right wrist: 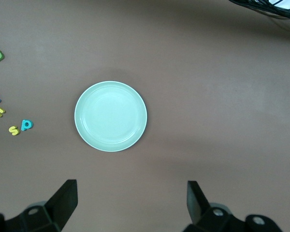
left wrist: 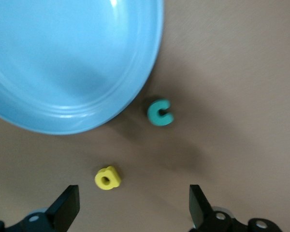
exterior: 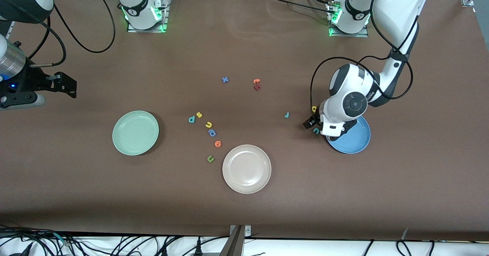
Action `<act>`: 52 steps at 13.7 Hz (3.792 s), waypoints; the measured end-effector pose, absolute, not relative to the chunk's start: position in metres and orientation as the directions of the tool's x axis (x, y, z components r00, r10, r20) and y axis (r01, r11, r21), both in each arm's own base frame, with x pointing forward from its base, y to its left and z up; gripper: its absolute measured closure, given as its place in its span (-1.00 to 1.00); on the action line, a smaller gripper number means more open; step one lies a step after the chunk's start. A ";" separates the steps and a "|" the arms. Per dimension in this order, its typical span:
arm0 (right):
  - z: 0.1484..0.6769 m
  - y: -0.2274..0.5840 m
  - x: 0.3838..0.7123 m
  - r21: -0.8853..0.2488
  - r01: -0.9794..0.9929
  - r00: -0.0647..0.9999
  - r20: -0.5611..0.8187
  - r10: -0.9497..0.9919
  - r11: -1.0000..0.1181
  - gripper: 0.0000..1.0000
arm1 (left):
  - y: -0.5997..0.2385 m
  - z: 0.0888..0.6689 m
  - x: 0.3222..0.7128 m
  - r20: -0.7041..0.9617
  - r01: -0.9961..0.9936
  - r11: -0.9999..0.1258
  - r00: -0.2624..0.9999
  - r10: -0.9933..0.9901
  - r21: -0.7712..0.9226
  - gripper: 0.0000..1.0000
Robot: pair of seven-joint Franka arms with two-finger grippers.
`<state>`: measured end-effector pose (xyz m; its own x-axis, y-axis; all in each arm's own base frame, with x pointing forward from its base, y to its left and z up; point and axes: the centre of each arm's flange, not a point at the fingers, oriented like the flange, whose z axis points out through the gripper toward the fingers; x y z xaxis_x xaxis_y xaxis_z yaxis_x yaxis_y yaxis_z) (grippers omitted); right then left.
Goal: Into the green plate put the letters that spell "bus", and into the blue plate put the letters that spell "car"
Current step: 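Reach the left gripper down to the yellow letter a beside the blue plate, then grasp the yellow a with the left gripper while the right gripper reaches letters, then drop the yellow a onto the blue plate while the right gripper grasps teal p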
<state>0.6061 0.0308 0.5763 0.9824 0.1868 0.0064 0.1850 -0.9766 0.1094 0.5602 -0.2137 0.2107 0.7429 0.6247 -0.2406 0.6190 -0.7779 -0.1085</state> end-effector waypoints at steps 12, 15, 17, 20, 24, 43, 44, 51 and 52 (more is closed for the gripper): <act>0.462 0.095 0.622 0.057 0.135 0.991 0.009 0.136 -0.989 -1.00 | -0.204 0.175 0.524 -0.233 0.627 -0.770 0.736 0.636 -0.119 0.02; 0.426 0.146 0.607 0.035 0.067 0.998 0.017 0.067 -0.997 -1.00 | -0.203 0.172 0.523 -0.227 0.633 -0.766 0.734 0.640 -0.111 0.01; 0.389 0.173 0.592 0.013 0.032 0.999 0.034 0.032 -0.999 -1.00 | -0.203 0.170 0.522 -0.225 0.634 -0.765 0.734 0.641 -0.109 0.11; 0.339 0.200 0.568 -0.008 -0.027 0.999 0.026 -0.028 -1.000 -1.00 | -0.203 0.172 0.523 -0.221 0.635 -0.765 0.735 0.641 -0.104 0.42; 0.301 0.237 0.554 -0.036 -0.103 0.994 0.023 -0.104 -0.994 -1.00 | -0.205 0.184 0.529 -0.213 0.636 -0.766 0.739 0.639 -0.091 0.42; 0.170 0.267 0.541 -0.145 -0.195 0.979 0.035 -0.202 -0.970 -0.84 | -0.143 0.240 0.610 -0.217 0.484 -0.872 0.846 0.487 -0.071 -1.00; 0.168 0.266 0.539 -0.142 -0.197 0.979 0.032 -0.204 -0.970 -0.84 | -0.155 0.243 0.610 -0.211 0.466 -0.882 0.858 0.469 -0.066 -1.00; 0.169 0.266 0.539 -0.142 -0.228 0.972 0.028 -0.234 -0.963 -0.37 | -0.225 0.239 0.610 -0.086 0.062 -0.997 0.994 0.066 -0.050 -1.00; 0.169 0.266 0.539 -0.142 -0.228 0.972 0.028 -0.234 -0.963 -0.26 | -0.224 0.244 0.615 -0.079 -0.036 -0.999 0.996 -0.033 -0.039 -1.00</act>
